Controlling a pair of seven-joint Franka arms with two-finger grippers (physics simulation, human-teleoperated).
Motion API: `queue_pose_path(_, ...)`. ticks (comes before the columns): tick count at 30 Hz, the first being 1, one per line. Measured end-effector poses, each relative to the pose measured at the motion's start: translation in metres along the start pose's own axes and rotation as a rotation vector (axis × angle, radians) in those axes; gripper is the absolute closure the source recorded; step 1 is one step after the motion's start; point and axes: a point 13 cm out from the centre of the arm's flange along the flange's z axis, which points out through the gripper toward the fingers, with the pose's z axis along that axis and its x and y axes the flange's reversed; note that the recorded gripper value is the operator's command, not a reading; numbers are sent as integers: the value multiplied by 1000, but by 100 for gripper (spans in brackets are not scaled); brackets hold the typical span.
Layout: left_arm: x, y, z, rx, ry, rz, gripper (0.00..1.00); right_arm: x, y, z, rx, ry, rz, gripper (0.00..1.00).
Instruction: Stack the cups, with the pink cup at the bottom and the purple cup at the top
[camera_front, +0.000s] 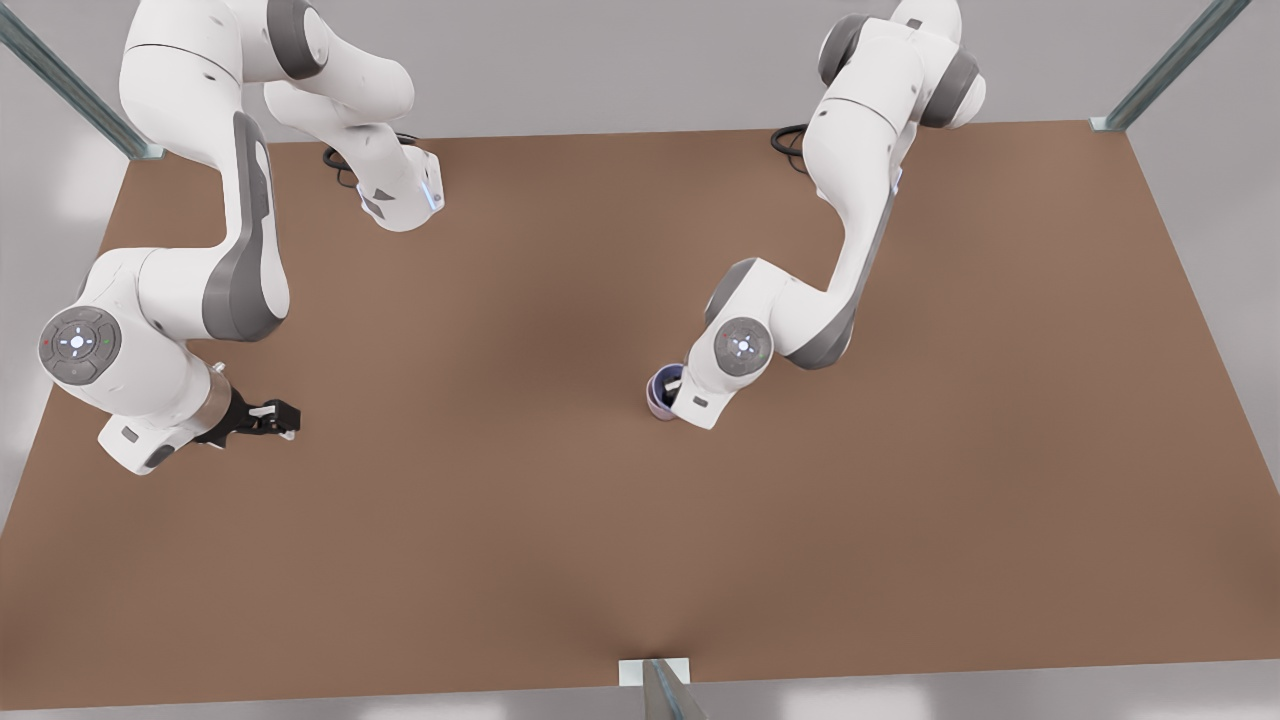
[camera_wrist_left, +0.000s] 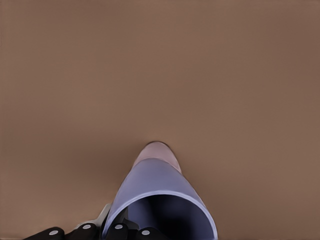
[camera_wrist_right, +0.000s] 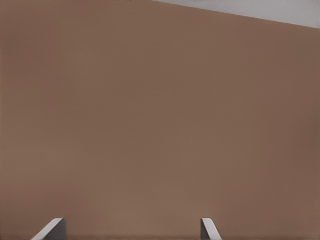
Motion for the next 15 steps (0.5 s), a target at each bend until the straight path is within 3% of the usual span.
queue_pose_path(15, 19, -2, 20, -2, 29, -89, 79, 0, 0, 0, 0, 1, -16, 0)
